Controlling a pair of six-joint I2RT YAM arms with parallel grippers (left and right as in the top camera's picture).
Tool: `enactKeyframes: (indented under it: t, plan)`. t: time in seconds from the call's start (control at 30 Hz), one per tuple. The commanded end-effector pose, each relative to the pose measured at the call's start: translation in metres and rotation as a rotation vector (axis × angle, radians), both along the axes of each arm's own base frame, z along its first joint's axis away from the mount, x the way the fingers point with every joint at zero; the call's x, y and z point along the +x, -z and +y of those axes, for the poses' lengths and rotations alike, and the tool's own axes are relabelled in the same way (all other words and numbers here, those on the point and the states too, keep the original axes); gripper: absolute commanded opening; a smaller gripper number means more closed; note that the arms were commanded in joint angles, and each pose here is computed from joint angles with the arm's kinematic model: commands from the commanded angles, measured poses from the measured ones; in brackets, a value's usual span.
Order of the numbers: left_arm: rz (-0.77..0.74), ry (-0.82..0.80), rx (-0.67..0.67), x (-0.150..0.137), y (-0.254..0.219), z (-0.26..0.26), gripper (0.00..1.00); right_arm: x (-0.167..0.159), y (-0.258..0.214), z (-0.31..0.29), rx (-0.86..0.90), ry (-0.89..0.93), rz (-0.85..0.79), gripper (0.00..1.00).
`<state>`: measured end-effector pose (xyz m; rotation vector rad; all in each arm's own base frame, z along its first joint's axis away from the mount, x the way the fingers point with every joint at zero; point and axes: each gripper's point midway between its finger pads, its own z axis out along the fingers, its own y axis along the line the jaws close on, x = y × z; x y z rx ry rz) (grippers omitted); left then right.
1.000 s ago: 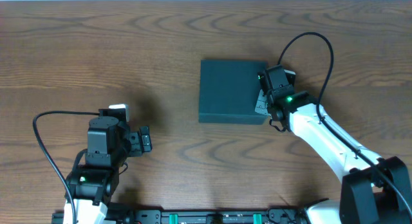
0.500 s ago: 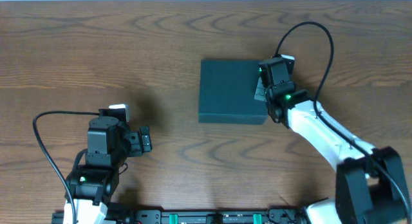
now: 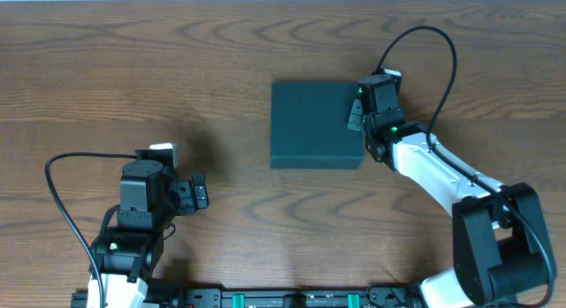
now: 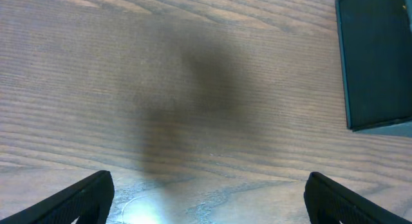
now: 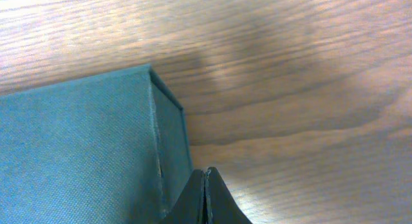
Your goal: Pack container
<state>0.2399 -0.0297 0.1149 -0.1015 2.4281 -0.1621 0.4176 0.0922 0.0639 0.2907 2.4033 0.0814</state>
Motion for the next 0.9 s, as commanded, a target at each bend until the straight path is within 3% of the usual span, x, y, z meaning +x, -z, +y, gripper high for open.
enactKeyframes:
  t: [0.0, 0.2, 0.37, 0.6, 0.87]
  plan:
    - [0.002, -0.004, 0.007, -0.001, 0.002, 0.002, 0.95, -0.003, 0.006, 0.015, 0.06, -0.054, 0.021, 0.01]
    - [0.002, -0.004, 0.007, -0.001, 0.002, 0.002, 0.95, 0.0, 0.002, 0.012, 0.045, -0.039, 0.003, 0.01]
    - [0.002, -0.004, 0.007, -0.001, 0.002, 0.002, 0.95, -0.005, -0.041, 0.009, 0.026, -0.033, -0.04, 0.01]
    - [0.002, -0.004, 0.007, -0.001, 0.002, 0.002, 0.95, -0.059, -0.1, 0.022, -0.052, -0.109, -0.047, 0.01]
    - [0.002, -0.004, 0.007, -0.001, 0.002, 0.002, 0.95, -0.136, -0.074, 0.036, -0.067, -0.165, 0.203, 0.01]
